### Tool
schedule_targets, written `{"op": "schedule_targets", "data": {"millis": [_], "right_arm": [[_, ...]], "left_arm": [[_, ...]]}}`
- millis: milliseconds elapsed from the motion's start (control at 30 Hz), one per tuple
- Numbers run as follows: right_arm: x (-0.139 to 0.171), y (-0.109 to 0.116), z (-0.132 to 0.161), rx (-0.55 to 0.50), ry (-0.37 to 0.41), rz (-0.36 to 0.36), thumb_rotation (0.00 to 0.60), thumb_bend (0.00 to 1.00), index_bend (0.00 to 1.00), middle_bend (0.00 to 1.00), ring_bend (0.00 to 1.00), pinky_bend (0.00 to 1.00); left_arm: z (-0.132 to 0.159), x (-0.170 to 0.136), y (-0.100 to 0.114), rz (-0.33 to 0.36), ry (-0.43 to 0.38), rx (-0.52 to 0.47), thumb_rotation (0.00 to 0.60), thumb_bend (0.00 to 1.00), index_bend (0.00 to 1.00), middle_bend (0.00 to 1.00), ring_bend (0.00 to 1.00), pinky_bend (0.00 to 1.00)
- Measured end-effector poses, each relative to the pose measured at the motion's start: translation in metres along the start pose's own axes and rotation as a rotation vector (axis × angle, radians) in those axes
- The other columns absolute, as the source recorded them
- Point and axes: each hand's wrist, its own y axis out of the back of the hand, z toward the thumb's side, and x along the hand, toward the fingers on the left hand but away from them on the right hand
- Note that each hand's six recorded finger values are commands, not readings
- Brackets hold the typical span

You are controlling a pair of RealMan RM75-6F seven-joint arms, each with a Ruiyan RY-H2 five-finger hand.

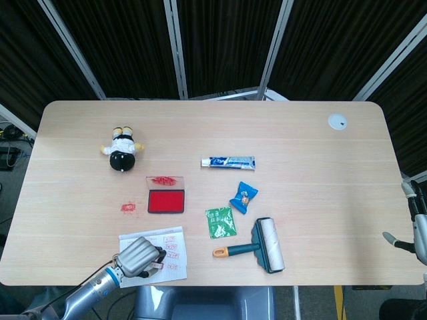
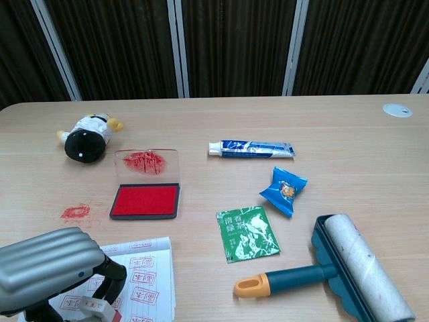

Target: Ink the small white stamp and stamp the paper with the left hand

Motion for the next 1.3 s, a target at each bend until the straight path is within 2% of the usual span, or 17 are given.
{"op": "schedule_targets", "data": {"millis": [267, 467, 933, 1300], "right_arm": [[0.0, -0.001, 0.0, 0.002, -0.001, 0.001, 0.6, 0.0, 0.0, 0.0, 0.0, 0.0], [0.0, 0.0, 0.0, 0.001, -0.001, 0.001, 0.6, 0.0, 0.0, 0.0, 0.0, 0.0], [0.002, 0.002, 0.001, -0.002, 0.004, -0.006, 0.6, 0.0, 0.0, 0.0, 0.0, 0.0], [0.003, 0.002, 0.002, 0.0, 0.006, -0.007, 0.6, 0.0, 0.0, 0.0, 0.0, 0.0]], "left_arm": [[-0.001, 0.001, 0.001, 0.001, 0.002, -0.005, 0.6, 0.35, 0.61, 0.58, 0.77, 0.83], [-0.001, 0.0, 0.009, 0.028, 0.0, -0.017, 0.6, 0.35, 0.62, 0.58, 0.77, 0.83], [0.004, -0.024, 0.049, 0.131, -0.043, -0.075, 0.6, 0.36, 0.62, 0.58, 0.77, 0.83], [-0.01, -0.044, 0.027, 0.06, -0.024, -0.074, 0.6, 0.35, 0.62, 0.58, 0.77, 0.83]]}}
